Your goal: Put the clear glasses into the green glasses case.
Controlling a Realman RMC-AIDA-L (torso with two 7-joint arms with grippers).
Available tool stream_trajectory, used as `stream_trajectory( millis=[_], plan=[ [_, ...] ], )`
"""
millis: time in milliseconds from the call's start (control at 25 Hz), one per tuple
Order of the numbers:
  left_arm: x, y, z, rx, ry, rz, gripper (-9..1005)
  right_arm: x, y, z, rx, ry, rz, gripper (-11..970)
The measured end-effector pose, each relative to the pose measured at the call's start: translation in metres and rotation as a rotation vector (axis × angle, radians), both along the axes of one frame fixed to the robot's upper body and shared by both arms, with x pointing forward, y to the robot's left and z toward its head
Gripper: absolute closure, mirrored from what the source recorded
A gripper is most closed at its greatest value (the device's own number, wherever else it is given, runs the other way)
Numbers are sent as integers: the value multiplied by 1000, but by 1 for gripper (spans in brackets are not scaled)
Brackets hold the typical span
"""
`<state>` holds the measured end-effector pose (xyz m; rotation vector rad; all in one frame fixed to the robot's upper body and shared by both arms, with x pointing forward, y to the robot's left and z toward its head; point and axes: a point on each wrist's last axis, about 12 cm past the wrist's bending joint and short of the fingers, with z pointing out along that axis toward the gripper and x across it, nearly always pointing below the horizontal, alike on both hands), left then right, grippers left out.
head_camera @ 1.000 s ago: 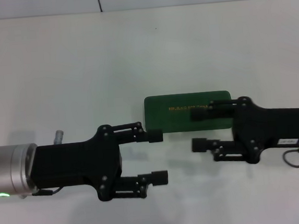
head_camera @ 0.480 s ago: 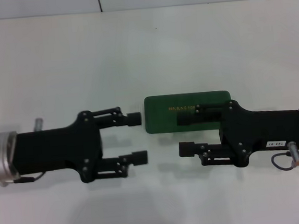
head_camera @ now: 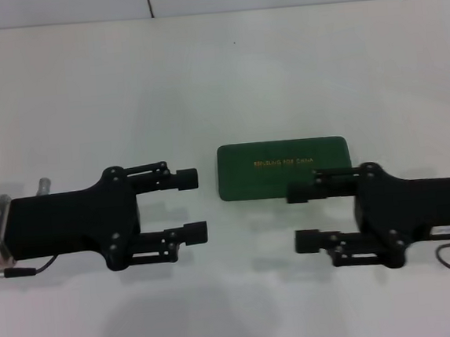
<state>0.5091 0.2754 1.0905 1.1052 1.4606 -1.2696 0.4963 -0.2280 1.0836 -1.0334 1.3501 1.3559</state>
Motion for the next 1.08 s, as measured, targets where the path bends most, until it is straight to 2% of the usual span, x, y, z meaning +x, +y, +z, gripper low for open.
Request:
stream_trajectory(
  millis=[160,280,1080],
  plan=[
    [-3,1,0,-10,16,-11,258,-4,-16,3,-21,-17,-47,358],
    [-5,2,2,-24,21,-31,260,-2,-18,6,-28,-33,-59,358],
    [-9,1,1,-40,31,-36,263,7,-11,5,-59,-42,-75,358]
  ],
)
